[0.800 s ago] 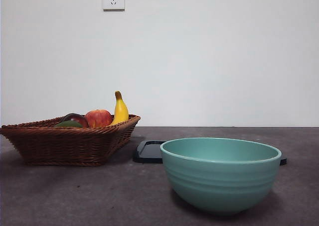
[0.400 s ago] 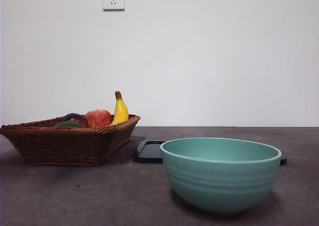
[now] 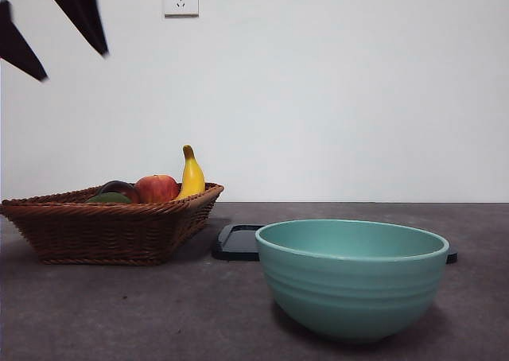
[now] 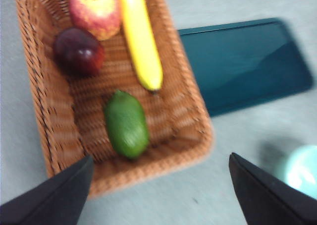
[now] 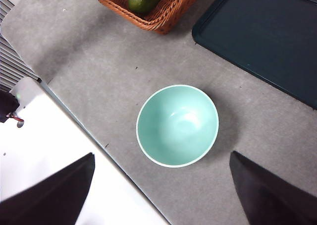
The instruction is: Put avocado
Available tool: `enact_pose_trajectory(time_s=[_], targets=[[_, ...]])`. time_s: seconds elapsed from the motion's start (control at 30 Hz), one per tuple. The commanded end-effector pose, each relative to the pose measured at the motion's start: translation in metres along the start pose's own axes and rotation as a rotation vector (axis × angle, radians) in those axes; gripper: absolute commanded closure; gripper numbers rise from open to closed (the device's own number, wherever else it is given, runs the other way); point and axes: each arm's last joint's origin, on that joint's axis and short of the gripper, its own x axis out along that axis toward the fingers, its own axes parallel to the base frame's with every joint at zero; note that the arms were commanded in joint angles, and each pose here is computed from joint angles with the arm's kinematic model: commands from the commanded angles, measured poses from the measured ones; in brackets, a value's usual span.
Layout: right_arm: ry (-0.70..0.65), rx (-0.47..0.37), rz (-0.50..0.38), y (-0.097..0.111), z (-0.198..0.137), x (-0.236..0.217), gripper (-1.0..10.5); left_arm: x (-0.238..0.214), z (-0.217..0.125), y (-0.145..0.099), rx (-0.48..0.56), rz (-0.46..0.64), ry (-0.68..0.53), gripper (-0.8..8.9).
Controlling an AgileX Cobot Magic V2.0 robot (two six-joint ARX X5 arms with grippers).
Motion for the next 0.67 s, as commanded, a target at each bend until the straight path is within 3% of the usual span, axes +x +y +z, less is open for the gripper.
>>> enact_pose_trajectory(time_s=[0.03, 0.43, 0.67], targets=[[-0.013, -0.018, 0.004, 0.002, 0.004, -0.002, 5.1, 0.021, 0.017, -0.004, 0.013, 0.051, 0.027, 3.79], [-0.012, -0.017, 0.004, 0.002, 0.004, -0.002, 5.1, 0.109, 0.019, -0.001, 0.043, 0.206, 0.224, 3.81], [-0.011, -0.014, 0.004, 0.002, 0.004, -0.002, 5.1, 0.143, 0.013, 0.004, 0.042, 0.214, 0.282, 3.81]])
